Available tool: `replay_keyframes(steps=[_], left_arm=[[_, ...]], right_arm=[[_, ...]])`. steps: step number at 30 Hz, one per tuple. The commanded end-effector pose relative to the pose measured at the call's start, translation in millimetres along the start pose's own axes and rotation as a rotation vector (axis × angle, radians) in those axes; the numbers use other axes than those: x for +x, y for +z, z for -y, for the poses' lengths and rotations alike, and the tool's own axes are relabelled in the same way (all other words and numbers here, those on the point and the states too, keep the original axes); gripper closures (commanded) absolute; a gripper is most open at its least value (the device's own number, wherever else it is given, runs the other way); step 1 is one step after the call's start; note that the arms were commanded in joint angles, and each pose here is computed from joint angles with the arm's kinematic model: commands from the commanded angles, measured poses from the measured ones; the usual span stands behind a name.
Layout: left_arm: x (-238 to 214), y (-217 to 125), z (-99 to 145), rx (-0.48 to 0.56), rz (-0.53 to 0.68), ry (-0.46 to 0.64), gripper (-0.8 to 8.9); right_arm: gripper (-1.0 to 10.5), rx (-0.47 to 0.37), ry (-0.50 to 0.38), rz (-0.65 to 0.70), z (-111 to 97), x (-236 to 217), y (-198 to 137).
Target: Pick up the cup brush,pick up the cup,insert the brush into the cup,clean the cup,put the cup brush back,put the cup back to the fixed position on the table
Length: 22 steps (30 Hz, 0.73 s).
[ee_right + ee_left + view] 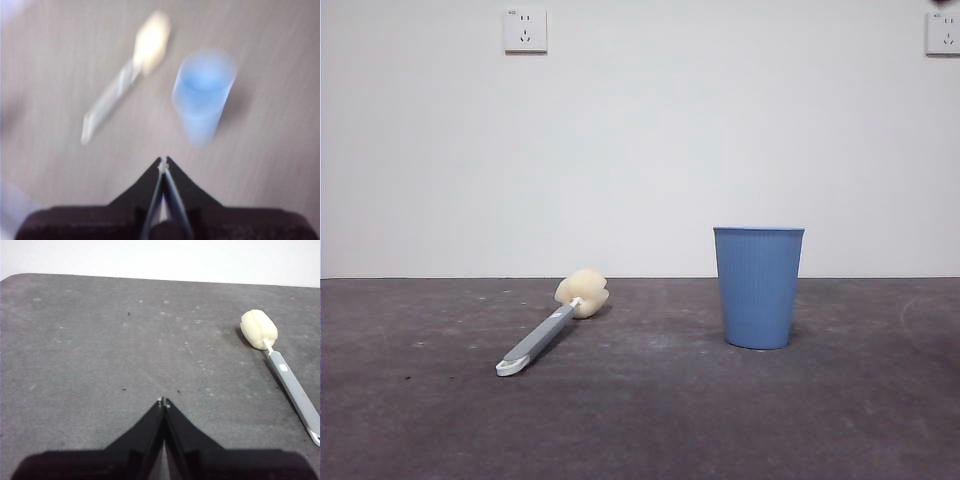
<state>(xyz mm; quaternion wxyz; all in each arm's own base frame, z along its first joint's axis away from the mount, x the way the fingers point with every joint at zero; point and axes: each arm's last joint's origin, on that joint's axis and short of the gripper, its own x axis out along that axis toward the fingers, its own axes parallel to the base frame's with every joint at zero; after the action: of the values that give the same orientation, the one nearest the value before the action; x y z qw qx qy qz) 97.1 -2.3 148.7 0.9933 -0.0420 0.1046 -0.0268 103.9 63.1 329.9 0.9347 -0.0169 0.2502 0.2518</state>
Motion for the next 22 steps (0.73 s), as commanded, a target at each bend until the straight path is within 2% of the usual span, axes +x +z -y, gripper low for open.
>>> replay_keyframes(steps=[1,6,14,22], left_arm=[[1,-4,-1,-0.007,-0.010,0.003,8.17],[1,-4,-1,-0.007,-0.010,0.003,8.16],[1,-4,-1,-0.007,-0.010,0.003,8.16],[1,-4,-1,-0.008,-0.010,0.003,8.17]], right_arm=[[9.5,-0.017,-0.039,0.108,12,-1,-4],[9.5,-0.035,-0.114,0.220,32,1,-30],[9.5,-0.036,-0.266,0.413,48,17,-89],[9.5,0.010,-0.302,0.406,56,39,-138]])
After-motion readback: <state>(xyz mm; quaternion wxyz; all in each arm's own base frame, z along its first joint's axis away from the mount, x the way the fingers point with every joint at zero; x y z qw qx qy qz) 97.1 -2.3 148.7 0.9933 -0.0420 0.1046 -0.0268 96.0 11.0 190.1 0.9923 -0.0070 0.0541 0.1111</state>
